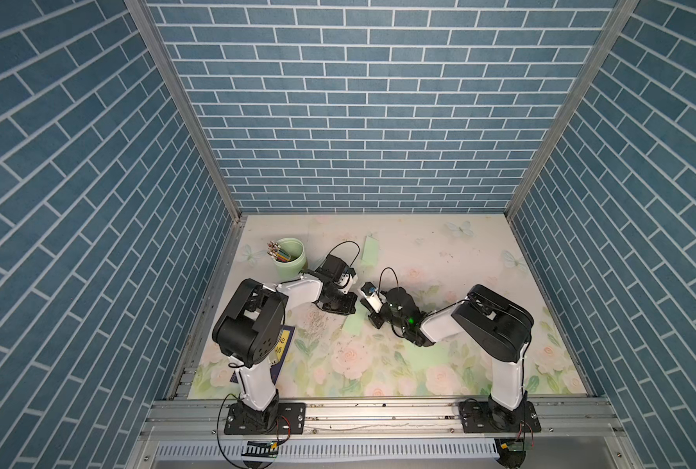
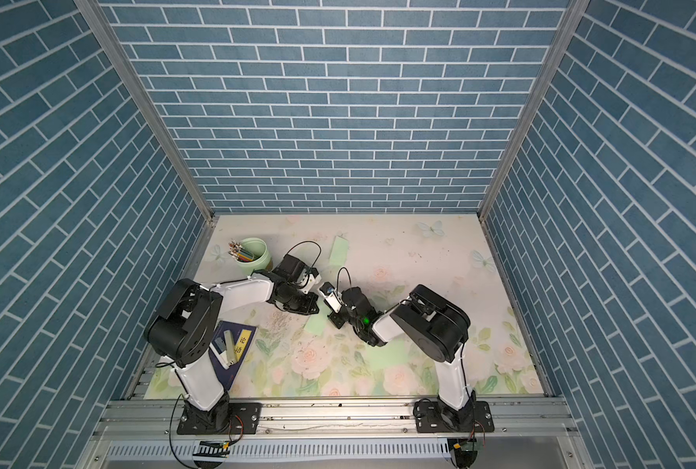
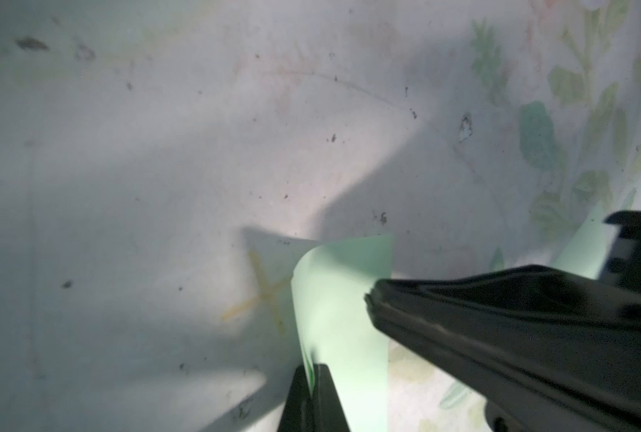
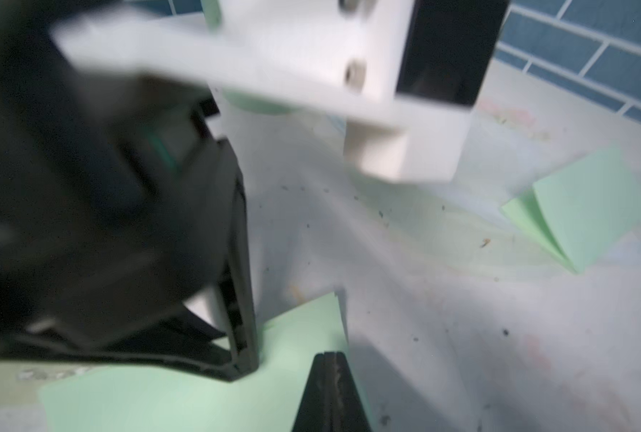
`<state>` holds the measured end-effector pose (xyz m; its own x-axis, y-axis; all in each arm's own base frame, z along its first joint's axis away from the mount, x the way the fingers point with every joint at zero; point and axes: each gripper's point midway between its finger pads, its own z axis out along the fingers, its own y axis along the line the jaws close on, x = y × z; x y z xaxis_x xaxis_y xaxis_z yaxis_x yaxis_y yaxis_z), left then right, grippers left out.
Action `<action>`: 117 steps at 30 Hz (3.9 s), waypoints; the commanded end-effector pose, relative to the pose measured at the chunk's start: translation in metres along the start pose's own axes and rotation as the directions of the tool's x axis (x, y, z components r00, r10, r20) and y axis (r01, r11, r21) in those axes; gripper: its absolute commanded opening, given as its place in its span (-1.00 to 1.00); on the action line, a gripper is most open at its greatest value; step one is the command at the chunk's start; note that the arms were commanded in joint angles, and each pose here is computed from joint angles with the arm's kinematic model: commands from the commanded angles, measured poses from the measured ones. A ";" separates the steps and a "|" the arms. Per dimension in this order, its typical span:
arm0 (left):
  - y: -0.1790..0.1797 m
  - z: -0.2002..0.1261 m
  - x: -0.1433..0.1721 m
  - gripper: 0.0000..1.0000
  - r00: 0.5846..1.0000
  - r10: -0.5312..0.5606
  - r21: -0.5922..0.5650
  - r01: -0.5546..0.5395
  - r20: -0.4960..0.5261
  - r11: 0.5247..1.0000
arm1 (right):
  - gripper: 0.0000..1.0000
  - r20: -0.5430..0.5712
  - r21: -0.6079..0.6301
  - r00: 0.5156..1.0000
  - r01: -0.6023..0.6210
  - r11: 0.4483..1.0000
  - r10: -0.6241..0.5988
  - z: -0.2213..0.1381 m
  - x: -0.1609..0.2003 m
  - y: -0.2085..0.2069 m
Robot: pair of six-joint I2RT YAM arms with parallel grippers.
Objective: Fold the square paper along the opposite sides
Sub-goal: Smooth out the paper at the center of the board, then place the paper at the center of the board.
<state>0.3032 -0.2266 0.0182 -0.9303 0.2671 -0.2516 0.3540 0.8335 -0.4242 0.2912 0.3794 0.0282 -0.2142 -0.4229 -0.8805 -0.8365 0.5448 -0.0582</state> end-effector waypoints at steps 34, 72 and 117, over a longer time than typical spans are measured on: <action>0.034 0.004 0.026 -1.00 0.997 -0.045 -0.125 0.037 -0.062 0.991 | -1.00 -0.082 0.190 0.983 -0.146 0.971 0.164 -0.034 0.037 -0.054; 0.105 -0.048 -0.223 -0.96 0.962 -0.088 -0.251 0.155 0.260 0.955 | -1.00 0.090 0.167 0.992 -0.107 0.980 0.093 -0.078 -0.031 -0.057; -0.015 -0.145 -0.164 1.00 0.790 -0.109 -0.210 0.290 0.603 0.934 | -0.35 -0.498 0.587 0.645 -0.241 0.773 0.580 -0.219 0.129 -0.001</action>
<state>0.4524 -0.2102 0.2311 -0.6789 -0.1780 -0.7124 0.0749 0.9483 -0.3083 0.1811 0.2141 0.0394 -0.7794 -0.4076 -0.4759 -0.4535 0.8910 -0.0204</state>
